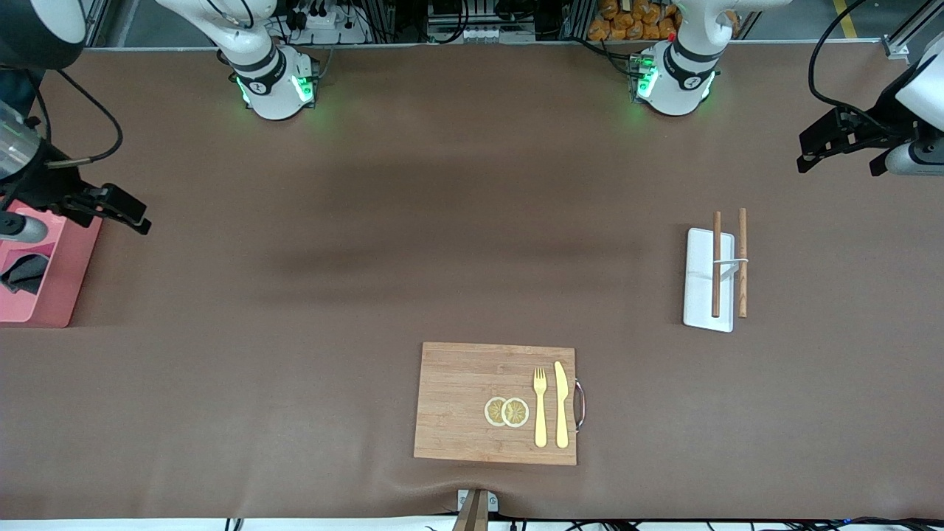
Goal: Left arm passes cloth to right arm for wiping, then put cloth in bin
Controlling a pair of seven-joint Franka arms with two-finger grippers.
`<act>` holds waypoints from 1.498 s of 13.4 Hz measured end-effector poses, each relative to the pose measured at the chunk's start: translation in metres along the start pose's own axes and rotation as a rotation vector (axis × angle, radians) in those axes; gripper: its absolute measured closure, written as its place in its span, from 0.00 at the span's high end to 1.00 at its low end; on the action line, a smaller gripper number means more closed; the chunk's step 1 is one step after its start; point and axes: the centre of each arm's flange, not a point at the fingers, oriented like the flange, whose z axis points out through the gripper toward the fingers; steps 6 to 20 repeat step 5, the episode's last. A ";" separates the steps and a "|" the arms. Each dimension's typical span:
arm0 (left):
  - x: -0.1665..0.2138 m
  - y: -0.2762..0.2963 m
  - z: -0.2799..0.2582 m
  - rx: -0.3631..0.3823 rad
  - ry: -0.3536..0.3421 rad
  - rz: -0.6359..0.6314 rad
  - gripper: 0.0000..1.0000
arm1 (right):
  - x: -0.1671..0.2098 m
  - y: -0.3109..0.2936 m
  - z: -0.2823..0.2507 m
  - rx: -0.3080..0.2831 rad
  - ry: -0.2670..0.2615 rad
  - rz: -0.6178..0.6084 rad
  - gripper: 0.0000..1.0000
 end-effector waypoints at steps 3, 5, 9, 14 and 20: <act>0.000 0.000 0.000 0.000 0.000 0.000 1.00 | 0.005 -0.004 -0.001 0.004 0.003 -0.008 1.00; 0.000 0.000 0.000 0.000 0.000 0.001 1.00 | 0.004 -0.008 -0.004 0.005 0.008 -0.016 1.00; 0.000 0.000 0.000 0.000 0.000 0.001 1.00 | 0.004 -0.008 -0.004 0.005 0.008 -0.016 1.00; 0.000 0.000 0.000 0.000 0.000 0.001 1.00 | 0.004 -0.008 -0.004 0.005 0.008 -0.016 1.00; 0.000 0.000 0.000 0.000 0.000 0.001 1.00 | 0.004 -0.008 -0.004 0.005 0.008 -0.016 1.00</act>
